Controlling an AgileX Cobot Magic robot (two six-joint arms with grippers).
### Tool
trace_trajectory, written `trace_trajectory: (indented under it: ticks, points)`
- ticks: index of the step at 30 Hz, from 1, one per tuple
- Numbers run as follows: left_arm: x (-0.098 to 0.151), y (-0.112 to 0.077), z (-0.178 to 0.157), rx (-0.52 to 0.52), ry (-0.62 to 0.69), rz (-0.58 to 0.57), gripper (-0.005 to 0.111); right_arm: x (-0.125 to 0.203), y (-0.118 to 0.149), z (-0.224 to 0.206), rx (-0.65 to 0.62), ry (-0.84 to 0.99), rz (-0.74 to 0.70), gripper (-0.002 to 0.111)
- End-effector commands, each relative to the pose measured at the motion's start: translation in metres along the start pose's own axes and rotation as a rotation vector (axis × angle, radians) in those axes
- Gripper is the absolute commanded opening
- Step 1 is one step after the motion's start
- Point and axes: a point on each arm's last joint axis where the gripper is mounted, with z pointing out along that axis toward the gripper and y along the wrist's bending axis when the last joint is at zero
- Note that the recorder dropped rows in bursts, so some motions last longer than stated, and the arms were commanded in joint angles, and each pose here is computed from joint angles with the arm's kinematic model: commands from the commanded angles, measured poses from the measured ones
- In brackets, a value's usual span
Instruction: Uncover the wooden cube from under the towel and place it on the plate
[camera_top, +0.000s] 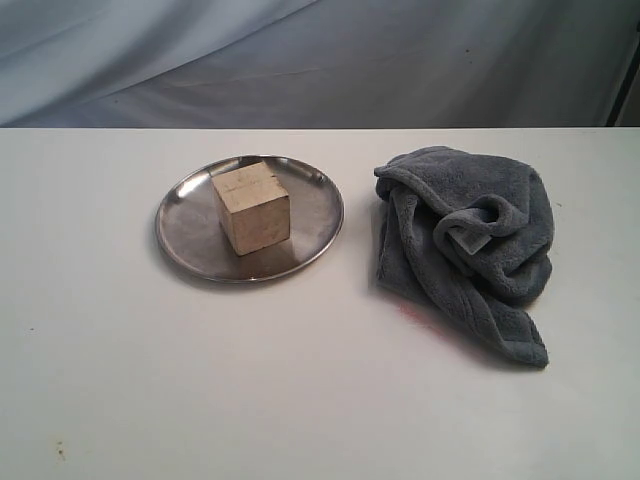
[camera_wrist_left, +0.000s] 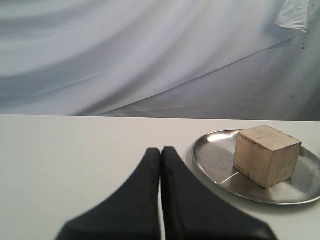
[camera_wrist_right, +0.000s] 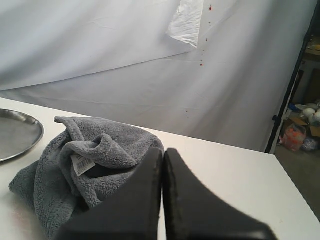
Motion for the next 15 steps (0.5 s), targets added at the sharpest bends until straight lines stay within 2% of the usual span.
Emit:
trace_trajectory:
  ticks: [1, 15]
  points:
    - [0.001, 0.0, 0.0001, 0.001, -0.001, 0.0, 0.001, -0.0004, -0.0001, -0.0002, 0.003, -0.016, 0.007, 0.0]
    - [0.001, 0.0, 0.0001, 0.001, -0.001, 0.0, 0.001, -0.0004, -0.0001, -0.0002, 0.003, -0.016, 0.007, 0.0]
